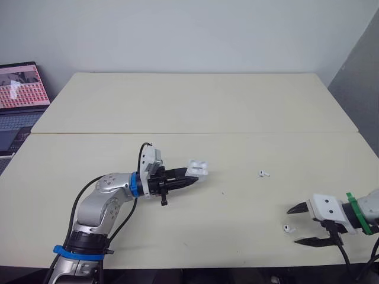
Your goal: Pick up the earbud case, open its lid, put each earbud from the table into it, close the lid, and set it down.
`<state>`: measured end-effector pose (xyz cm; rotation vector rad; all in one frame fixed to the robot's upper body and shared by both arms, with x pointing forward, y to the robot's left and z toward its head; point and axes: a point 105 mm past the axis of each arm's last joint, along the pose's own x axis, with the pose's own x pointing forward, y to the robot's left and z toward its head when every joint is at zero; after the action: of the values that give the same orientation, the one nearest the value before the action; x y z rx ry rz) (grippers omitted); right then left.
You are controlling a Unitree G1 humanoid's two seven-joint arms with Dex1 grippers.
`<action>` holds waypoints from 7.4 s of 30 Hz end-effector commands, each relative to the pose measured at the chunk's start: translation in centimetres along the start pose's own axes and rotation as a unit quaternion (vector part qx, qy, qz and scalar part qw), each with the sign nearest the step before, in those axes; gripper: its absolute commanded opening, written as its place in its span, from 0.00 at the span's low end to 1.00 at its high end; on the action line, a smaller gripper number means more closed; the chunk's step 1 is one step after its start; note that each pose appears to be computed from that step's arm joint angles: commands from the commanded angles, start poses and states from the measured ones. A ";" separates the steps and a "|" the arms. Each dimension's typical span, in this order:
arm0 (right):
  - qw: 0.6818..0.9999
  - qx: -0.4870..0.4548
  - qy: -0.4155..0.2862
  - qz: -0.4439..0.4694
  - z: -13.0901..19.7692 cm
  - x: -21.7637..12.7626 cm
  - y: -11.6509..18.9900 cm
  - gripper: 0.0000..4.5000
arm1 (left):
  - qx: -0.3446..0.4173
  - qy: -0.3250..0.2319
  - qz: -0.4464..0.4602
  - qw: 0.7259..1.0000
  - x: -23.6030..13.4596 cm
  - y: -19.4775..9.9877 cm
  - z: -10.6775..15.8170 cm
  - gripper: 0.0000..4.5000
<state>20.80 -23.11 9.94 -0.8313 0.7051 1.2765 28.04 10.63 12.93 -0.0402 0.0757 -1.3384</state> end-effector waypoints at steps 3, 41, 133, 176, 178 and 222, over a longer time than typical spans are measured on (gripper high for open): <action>0.994 -0.003 0.103 -0.047 1.7 -0.6 -0.5 0.85 | 0.014 -0.015 -0.007 1.000 0.3 0.2 0.6 0.17; 0.987 -0.025 0.145 -0.064 4.3 2.0 0.5 0.01 | 0.055 -0.052 -0.034 0.997 0.3 0.1 0.6 0.17; 0.982 -0.113 0.153 -0.018 -1.0 -3.1 -1.5 0.52 | 0.047 -0.034 -0.005 0.998 0.4 0.9 -0.3 0.17; 0.965 -0.227 0.131 -0.021 0.2 -0.9 -3.0 0.09 | 0.055 -0.025 -0.009 0.998 0.0 1.4 -1.2 0.17; 0.945 -0.293 0.147 0.006 -0.1 -1.3 -3.6 0.09 | 0.055 -0.026 -0.008 0.998 -0.1 1.5 -1.2 0.17; 0.977 0.124 -0.035 -0.170 0.6 -3.4 -2.2 1.00 | 0.047 -0.021 -0.021 0.998 0.1 1.2 -1.6 0.17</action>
<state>22.36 -24.62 11.89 -0.7056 0.6531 0.9651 29.13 10.78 10.35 -0.0096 0.0160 -1.3683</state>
